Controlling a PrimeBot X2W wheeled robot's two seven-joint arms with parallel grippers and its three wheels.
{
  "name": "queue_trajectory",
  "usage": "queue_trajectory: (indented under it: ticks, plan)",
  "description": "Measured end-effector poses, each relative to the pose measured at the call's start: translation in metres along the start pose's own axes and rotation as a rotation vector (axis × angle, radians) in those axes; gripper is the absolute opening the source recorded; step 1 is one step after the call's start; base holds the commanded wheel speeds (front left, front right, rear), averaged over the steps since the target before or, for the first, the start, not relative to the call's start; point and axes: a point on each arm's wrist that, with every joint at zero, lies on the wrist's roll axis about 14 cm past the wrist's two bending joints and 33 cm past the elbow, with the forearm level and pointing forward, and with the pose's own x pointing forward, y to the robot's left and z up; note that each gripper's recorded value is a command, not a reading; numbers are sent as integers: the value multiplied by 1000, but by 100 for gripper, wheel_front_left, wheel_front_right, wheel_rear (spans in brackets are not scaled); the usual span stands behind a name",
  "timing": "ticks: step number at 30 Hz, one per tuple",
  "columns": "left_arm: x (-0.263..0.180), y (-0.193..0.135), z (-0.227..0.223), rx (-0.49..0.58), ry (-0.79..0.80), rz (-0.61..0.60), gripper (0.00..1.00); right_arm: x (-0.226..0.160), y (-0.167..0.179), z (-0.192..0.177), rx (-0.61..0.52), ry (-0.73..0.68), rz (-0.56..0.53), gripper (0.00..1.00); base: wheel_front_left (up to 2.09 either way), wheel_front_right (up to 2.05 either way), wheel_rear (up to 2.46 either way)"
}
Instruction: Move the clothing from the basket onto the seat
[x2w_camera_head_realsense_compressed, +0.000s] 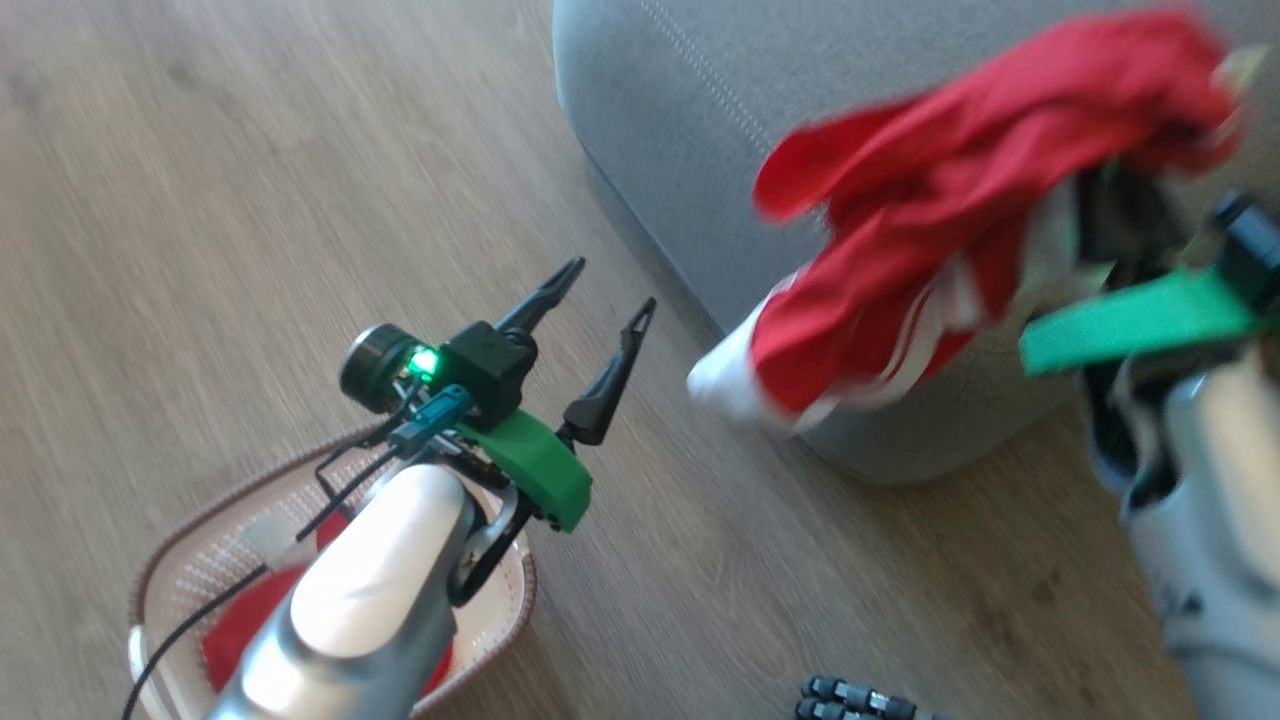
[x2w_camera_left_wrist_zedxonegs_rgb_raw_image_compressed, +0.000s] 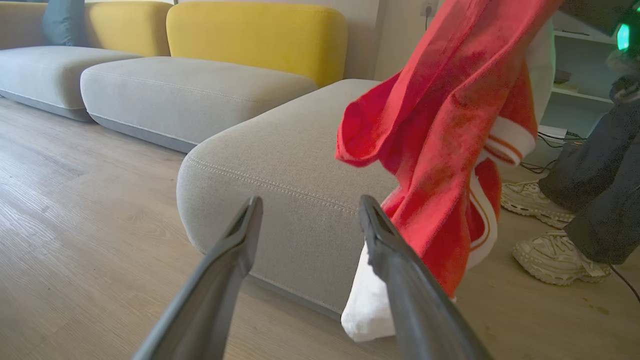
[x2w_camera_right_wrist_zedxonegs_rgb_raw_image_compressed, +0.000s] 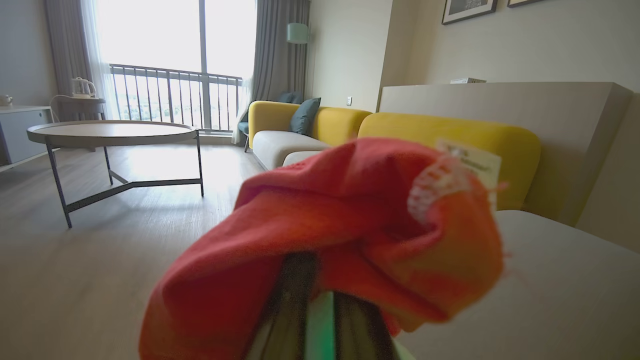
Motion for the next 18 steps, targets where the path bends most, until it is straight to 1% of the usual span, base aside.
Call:
queue_trajectory:
  ticks: [4,7,12,16,18]
  plan:
    - [-5,16,-17,-24,19,14,100,39,-17,18,-74,-52,-17,0,0,0,0]
    - [-8,29,-31,-33,30,24,100,65,-25,21,-128,-58,-19,0,0,0,0]
    - [-4,42,-39,-50,2,18,100,97,-52,11,-235,-20,-59,0,0,0,0]
    - [1,57,-45,-46,-20,13,100,126,-71,2,-283,-3,-103,0,0,0,0]
    - [1,64,-49,-50,-26,11,100,144,-74,-3,-308,1,-103,0,0,0,0]
